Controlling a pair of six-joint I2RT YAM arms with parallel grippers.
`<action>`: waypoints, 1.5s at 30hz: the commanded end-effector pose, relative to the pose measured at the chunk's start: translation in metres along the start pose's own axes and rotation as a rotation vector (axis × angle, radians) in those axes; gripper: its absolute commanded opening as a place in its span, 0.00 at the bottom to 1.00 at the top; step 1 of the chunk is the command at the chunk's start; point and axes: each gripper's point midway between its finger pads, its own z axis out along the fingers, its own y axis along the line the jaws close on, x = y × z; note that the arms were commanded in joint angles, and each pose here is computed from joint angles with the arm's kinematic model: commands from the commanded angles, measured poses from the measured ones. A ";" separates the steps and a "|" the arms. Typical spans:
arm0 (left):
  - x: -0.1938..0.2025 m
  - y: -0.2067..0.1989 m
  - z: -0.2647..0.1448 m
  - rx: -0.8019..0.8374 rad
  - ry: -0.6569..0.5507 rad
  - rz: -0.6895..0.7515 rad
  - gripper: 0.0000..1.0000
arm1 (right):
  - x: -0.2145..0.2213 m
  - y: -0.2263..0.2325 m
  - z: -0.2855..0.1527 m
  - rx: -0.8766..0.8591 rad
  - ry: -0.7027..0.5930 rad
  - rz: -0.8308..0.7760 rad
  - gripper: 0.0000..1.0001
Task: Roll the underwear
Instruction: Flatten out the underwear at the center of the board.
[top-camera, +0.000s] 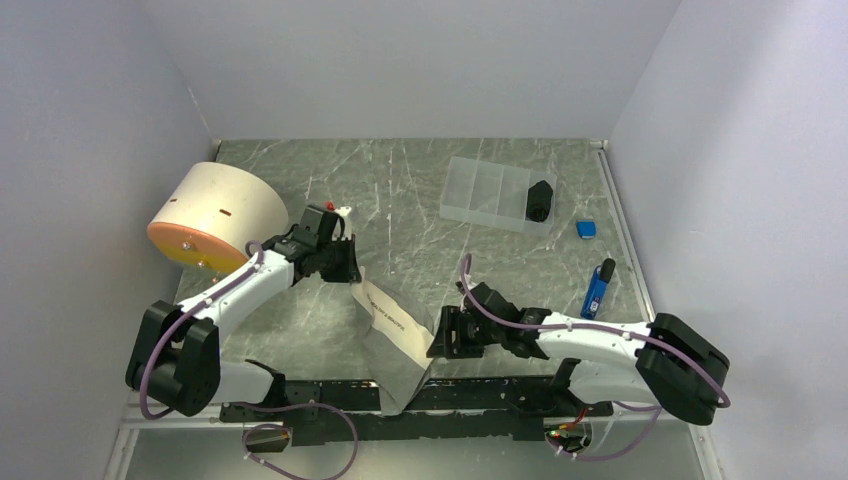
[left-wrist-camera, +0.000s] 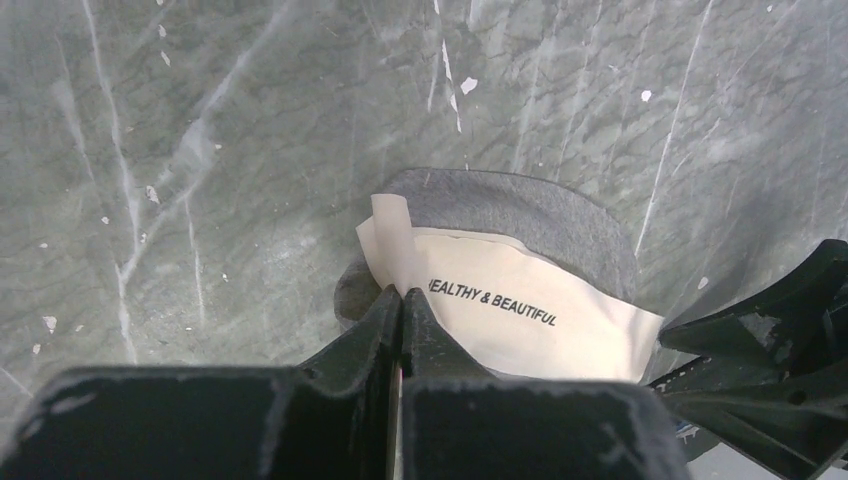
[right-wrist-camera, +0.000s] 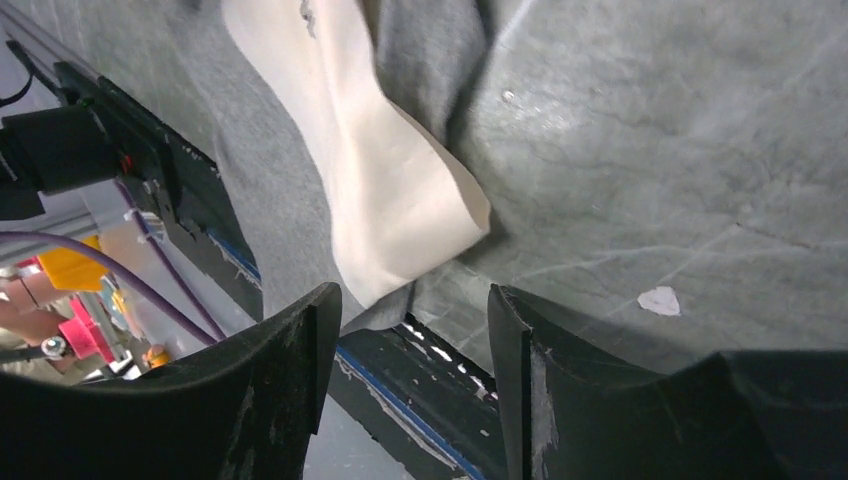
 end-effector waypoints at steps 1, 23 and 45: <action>-0.011 -0.003 -0.006 0.026 -0.039 0.050 0.05 | 0.004 -0.011 0.007 0.029 -0.042 0.115 0.59; -0.015 -0.003 -0.019 0.029 -0.077 0.059 0.05 | -0.049 0.020 -0.005 -0.081 -0.290 0.099 0.00; -0.037 -0.071 -0.259 0.188 -0.535 0.144 0.05 | -0.017 0.188 -0.236 -0.710 -0.306 -0.540 0.00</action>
